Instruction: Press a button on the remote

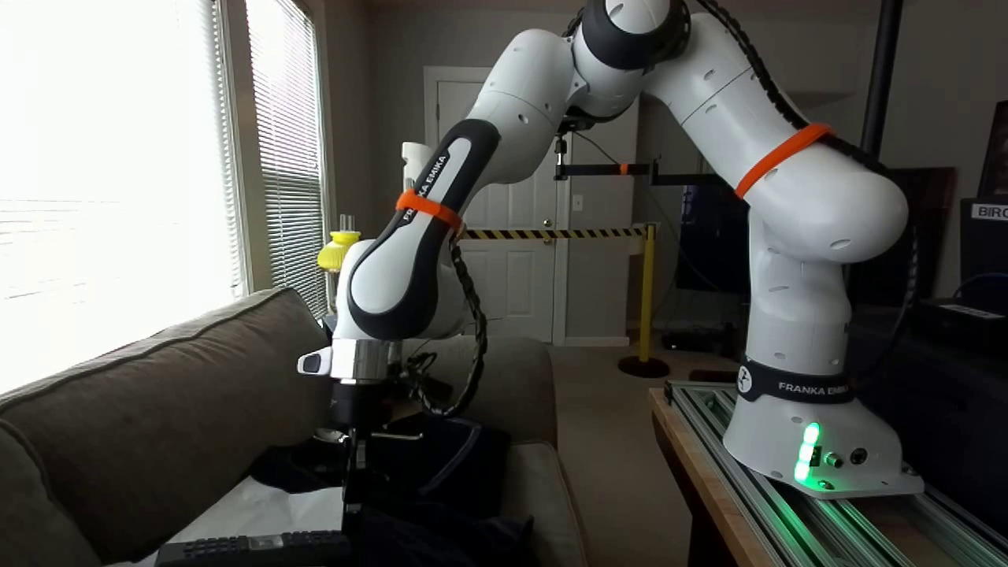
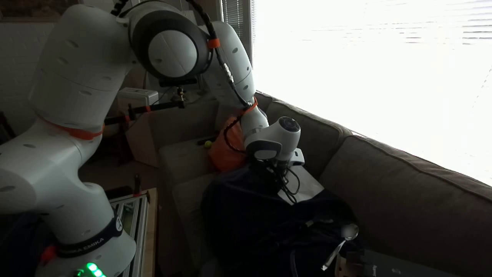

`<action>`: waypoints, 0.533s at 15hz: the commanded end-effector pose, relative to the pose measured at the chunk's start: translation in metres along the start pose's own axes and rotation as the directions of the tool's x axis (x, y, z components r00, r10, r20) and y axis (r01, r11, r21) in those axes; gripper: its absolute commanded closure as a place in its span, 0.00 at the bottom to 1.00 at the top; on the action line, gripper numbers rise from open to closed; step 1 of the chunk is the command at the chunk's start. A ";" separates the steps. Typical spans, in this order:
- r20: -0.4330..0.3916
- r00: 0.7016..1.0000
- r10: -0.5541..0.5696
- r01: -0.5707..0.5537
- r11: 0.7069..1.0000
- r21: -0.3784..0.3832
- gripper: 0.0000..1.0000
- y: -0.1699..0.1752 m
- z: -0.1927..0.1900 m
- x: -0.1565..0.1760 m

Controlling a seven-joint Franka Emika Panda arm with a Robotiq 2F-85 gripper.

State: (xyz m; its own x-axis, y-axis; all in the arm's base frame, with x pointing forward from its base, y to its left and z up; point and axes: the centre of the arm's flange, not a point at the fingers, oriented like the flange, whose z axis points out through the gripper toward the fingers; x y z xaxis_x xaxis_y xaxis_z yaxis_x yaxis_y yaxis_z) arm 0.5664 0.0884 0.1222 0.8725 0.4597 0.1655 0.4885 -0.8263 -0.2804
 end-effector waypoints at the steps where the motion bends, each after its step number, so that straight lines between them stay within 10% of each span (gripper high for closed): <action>1: -0.008 1.000 -0.008 0.008 1.000 -0.011 1.00 0.002 0.007 -0.001; 8: -0.012 1.000 -0.017 0.017 1.000 -0.019 1.00 0.001 0.012 0.002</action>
State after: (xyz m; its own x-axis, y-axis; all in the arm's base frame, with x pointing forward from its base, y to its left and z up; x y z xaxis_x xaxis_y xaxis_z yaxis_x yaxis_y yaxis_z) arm 0.5670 0.0895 0.1180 0.8709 0.4617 0.1684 0.4913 -0.8255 -0.2778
